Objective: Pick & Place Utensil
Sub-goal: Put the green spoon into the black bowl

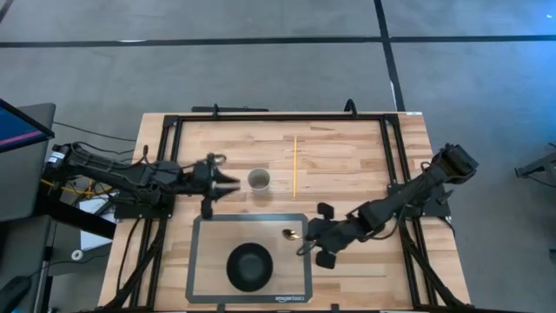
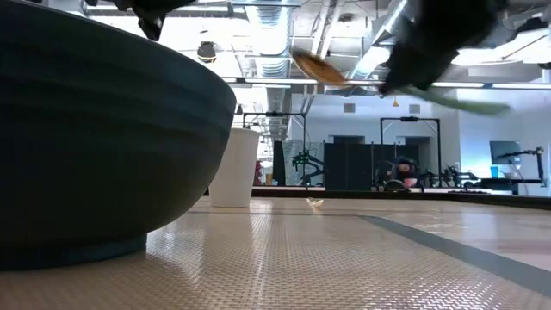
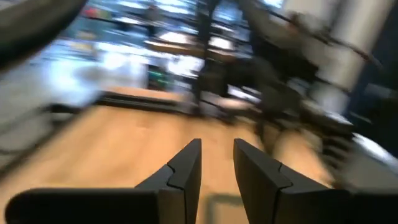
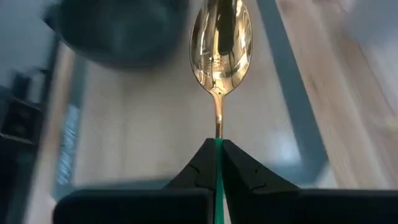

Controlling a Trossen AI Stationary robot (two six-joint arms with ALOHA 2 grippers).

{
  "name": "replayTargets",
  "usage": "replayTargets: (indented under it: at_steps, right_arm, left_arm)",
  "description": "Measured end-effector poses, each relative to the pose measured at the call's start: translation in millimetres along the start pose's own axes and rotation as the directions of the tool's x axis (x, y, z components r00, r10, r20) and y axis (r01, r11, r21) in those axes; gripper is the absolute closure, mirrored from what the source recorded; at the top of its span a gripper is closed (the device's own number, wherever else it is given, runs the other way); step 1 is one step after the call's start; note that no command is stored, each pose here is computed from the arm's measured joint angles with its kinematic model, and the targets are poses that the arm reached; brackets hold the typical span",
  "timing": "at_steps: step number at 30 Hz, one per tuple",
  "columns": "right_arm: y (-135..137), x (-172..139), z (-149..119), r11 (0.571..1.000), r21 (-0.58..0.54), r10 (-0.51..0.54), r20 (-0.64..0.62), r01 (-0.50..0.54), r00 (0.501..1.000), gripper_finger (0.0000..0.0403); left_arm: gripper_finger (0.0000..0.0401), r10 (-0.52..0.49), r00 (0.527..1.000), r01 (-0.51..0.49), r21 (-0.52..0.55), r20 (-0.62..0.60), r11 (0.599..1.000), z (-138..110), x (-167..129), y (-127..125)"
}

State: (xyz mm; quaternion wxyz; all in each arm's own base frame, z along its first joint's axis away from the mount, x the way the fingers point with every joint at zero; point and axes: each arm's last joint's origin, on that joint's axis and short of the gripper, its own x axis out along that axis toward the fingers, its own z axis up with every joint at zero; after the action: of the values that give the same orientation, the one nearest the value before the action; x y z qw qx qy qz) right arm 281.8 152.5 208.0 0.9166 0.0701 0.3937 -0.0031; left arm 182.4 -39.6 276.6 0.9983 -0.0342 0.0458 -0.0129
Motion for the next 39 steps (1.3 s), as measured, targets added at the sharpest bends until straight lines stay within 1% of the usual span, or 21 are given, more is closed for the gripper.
replayTargets:
  at_steps: [2,3,4,5,7,9,11,13,14,16,18,21,23,24,26,27,29,31,33,36,39]
  right_arm:
    - [3.3,5.1,11.6,0.999,-0.022,0.031,0.007,-0.031,0.999,0.0401]
    - [5.6,8.6,16.8,0.998,-0.038,0.044,0.005,-0.044,0.999,0.0401]
    - [8.7,12.0,22.5,0.997,-0.052,0.059,0.003,-0.059,0.998,0.0401]
    - [12.2,15.9,27.3,0.995,-0.068,0.074,0.000,-0.074,0.997,0.0401]
    - [23.0,26.0,37.4,0.987,-0.093,0.127,-0.012,-0.128,0.992,0.0401]
    - [32.6,36.2,43.9,0.974,-0.118,0.190,-0.056,-0.195,0.980,0.0401]
    - [42.8,42.7,54.4,0.955,-0.144,0.251,-0.067,-0.258,0.966,0.0399]
    - [50.7,43.7,66.2,0.953,-0.143,0.259,-0.073,-0.267,0.963,0.0398]
    - [53.6,42.8,71.6,0.954,-0.139,0.256,-0.081,-0.265,0.963,0.0399]
    - [57.8,43.8,84.1,0.962,-0.106,0.242,-0.088,-0.250,0.966,0.0400]
    - [59.3,47.8,91.9,0.972,-0.075,0.215,-0.124,-0.225,0.969,0.0401]
    - [60.1,59.7,102.4,0.982,-0.017,0.180,-0.177,-0.186,0.968,0.0401]
    - [56.4,68.2,107.2,0.989,0.060,0.149,-0.231,-0.138,0.961,0.0401]
    - [53.5,72.3,109.8,0.986,0.095,0.155,-0.265,-0.134,0.952,0.0401]
    - [49.4,80.3,111.9,0.974,0.160,0.206,-0.355,-0.158,0.912,0.0401]
    - [48.7,83.3,115.9,0.966,0.191,0.235,-0.364,-0.175,0.901,0.0401]
    - [48.1,88.0,121.9,0.957,0.228,0.257,-0.373,-0.181,0.891,0.0401]
    - [49.7,91.8,129.6,0.946,0.260,0.280,-0.356,-0.193,0.892,0.0402]
    - [49.4,98.1,133.0,0.933,0.302,0.304,-0.369,-0.196,0.878,0.0402]
    - [44.9,112.0,134.0,0.904,0.392,0.330,-0.393,-0.168,0.858,0.0402]
    - [40.3,125.5,129.2,0.863,0.484,0.378,-0.436,-0.141,0.817,0.0400]
  left_arm:
    - [0.0309,-0.173,0.984,0.173,-0.016,-0.044,0.985,-7.8,1.3,-8.7]
    - [0.0312,-0.251,0.966,0.249,-0.043,-0.067,0.968,-12.3,2.1,-14.3]
    - [0.0317,-0.310,0.946,0.304,-0.079,-0.093,0.949,-19.0,2.4,-20.3]
    - [0.0324,-0.348,0.930,0.335,-0.118,-0.121,0.935,-27.2,2.5,-26.3]
    - [0.0345,-0.388,0.906,0.360,-0.176,-0.169,0.916,-46.0,3.5,-40.2]
    - [0.0372,-0.412,0.889,0.380,-0.181,-0.200,0.907,-63.4,3.1,-55.5]
    - [0.0393,-0.439,0.873,0.411,-0.163,-0.213,0.897,-76.6,0.4,-73.0]
    - [0.0395,-0.426,0.877,0.406,-0.132,-0.224,0.904,-86.4,-1.6,-90.0]
    - [0.0396,-0.405,0.883,0.389,-0.111,-0.237,0.914,-92.1,-3.7,-97.4]
    - [0.0397,-0.345,0.904,0.340,-0.065,-0.253,0.938,-104.6,-4.7,-109.6]
    - [0.0397,-0.286,0.919,0.292,-0.018,-0.272,0.956,-118.0,-5.7,-118.2]
    - [0.0397,-0.259,0.931,0.267,-0.003,-0.258,0.964,-131.8,-1.8,-128.0]
    - [0.0397,-0.256,0.933,0.263,-0.005,-0.252,0.965,-136.6,2.9,-133.0]
    - [0.0397,-0.254,0.932,0.263,0.001,-0.259,0.965,-138.5,3.9,-134.8]
    - [0.0397,-0.244,0.931,0.257,0.013,-0.270,0.966,-142.1,7.1,-137.9]
    - [0.0397,-0.242,0.930,0.257,0.020,-0.276,0.966,-143.8,7.2,-138.6]
    - [0.0397,-0.234,0.930,0.252,0.027,-0.282,0.967,-146.4,7.5,-139.0]
    - [0.0397,-0.227,0.928,0.249,0.038,-0.295,0.968,-150.3,5.8,-138.2]
    - [0.0398,-0.216,0.928,0.242,0.051,-0.304,0.969,-152.8,5.0,-137.4]
    - [0.0398,-0.212,0.928,0.240,0.056,-0.306,0.969,-153.3,4.3,-137.9]
    - [0.0398,-0.206,0.930,0.234,0.058,-0.305,0.970,-153.4,4.2,-137.8]
